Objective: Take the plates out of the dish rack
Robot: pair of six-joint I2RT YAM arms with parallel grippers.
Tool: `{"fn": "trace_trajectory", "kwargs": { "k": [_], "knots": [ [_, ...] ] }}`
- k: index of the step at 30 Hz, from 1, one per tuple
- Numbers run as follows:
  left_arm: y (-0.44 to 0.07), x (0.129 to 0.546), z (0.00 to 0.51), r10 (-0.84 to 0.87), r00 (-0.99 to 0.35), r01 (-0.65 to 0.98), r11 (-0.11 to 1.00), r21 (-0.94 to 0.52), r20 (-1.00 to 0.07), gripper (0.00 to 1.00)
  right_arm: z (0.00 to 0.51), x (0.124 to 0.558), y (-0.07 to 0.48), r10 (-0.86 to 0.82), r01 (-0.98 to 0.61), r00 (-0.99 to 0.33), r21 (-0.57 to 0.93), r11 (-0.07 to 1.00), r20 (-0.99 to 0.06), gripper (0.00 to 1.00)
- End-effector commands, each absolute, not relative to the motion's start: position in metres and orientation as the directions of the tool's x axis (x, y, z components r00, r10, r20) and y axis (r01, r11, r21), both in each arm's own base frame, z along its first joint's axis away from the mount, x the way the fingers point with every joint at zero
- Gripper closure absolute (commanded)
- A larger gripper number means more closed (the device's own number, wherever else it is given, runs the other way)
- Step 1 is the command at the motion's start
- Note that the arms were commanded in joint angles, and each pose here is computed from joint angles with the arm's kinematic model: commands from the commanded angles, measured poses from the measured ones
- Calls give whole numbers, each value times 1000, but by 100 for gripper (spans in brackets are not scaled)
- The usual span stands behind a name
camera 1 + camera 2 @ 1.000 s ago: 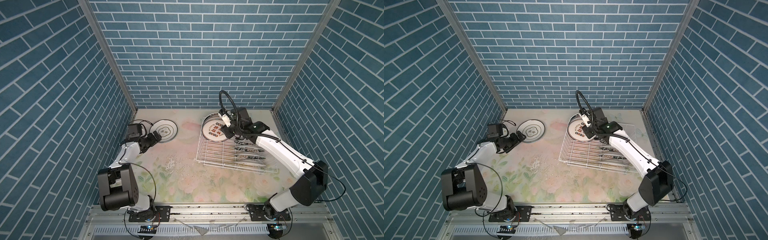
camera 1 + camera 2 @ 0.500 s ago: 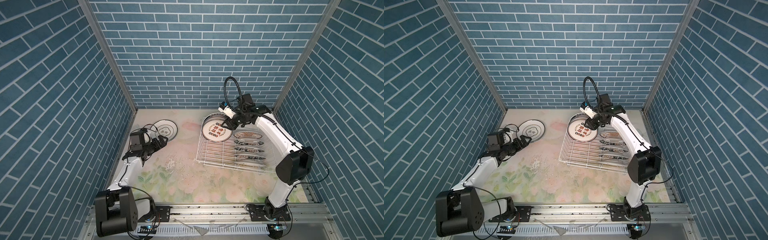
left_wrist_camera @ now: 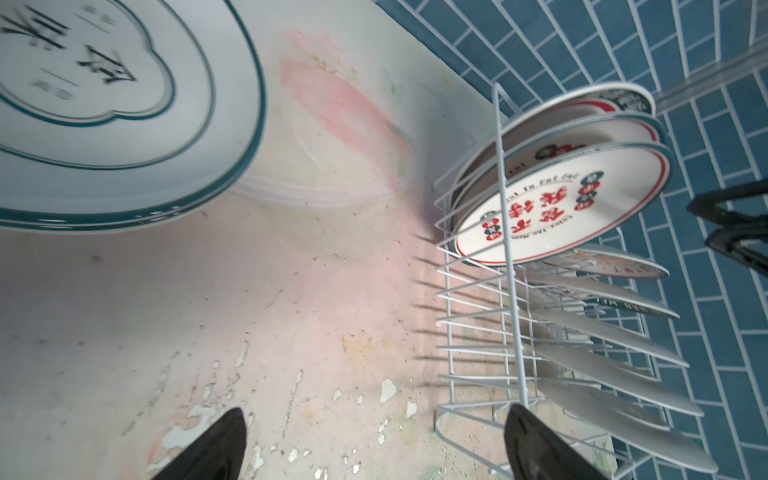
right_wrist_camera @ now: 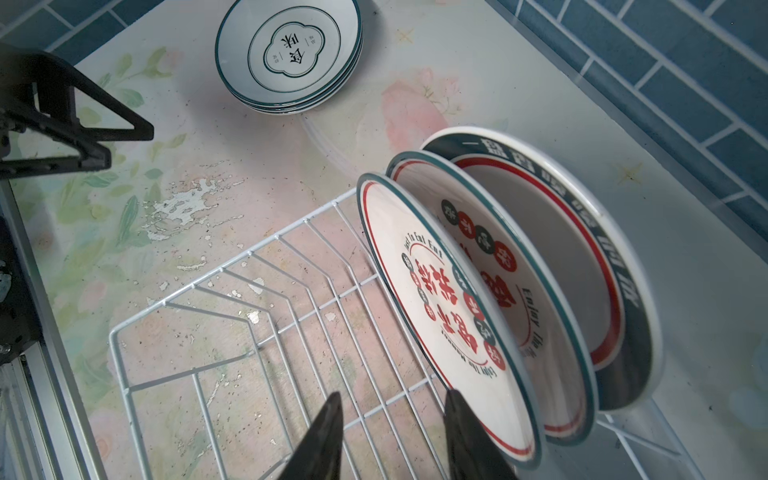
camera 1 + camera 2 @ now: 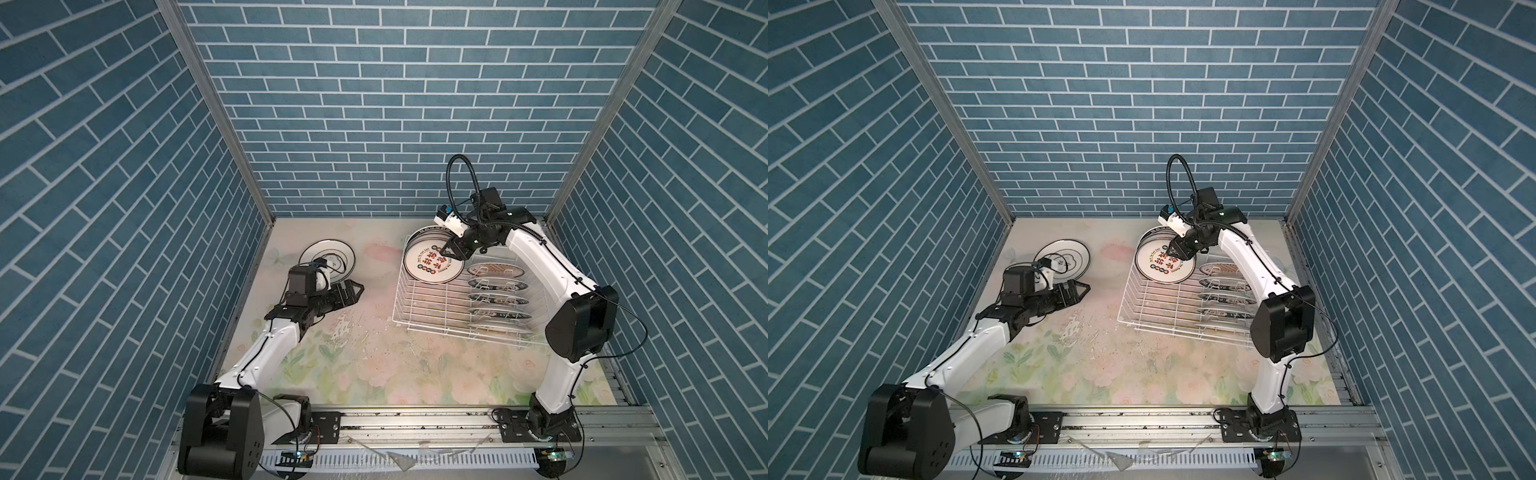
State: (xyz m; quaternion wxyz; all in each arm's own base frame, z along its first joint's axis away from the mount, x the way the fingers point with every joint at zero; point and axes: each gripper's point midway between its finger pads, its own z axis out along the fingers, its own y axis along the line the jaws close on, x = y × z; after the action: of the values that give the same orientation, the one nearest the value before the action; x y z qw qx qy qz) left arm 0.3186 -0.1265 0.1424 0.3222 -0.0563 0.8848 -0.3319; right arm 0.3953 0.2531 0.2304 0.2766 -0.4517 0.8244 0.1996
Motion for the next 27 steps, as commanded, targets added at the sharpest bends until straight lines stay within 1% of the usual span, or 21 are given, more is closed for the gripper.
{"fn": "trace_trajectory", "kwargs": {
  "k": [1,8,17,27],
  "knots": [
    [-133,311,136,-288,-792,113,796,-594,-538,3,248,402,254,-640,-880,-360,21,474,-679,58],
    [-141,304,130,-275,-802,114,801,-588,-531,3,242,413,250,-641,-866,-368,-1,499,-673,58],
    [-142,306,135,-274,-797,120,801,-586,-538,3,236,422,248,-639,-860,-366,-17,510,-677,59],
    [-138,305,144,-267,-782,128,816,-564,-564,3,219,424,253,-638,-865,-385,19,501,-667,60]
  ]
}}
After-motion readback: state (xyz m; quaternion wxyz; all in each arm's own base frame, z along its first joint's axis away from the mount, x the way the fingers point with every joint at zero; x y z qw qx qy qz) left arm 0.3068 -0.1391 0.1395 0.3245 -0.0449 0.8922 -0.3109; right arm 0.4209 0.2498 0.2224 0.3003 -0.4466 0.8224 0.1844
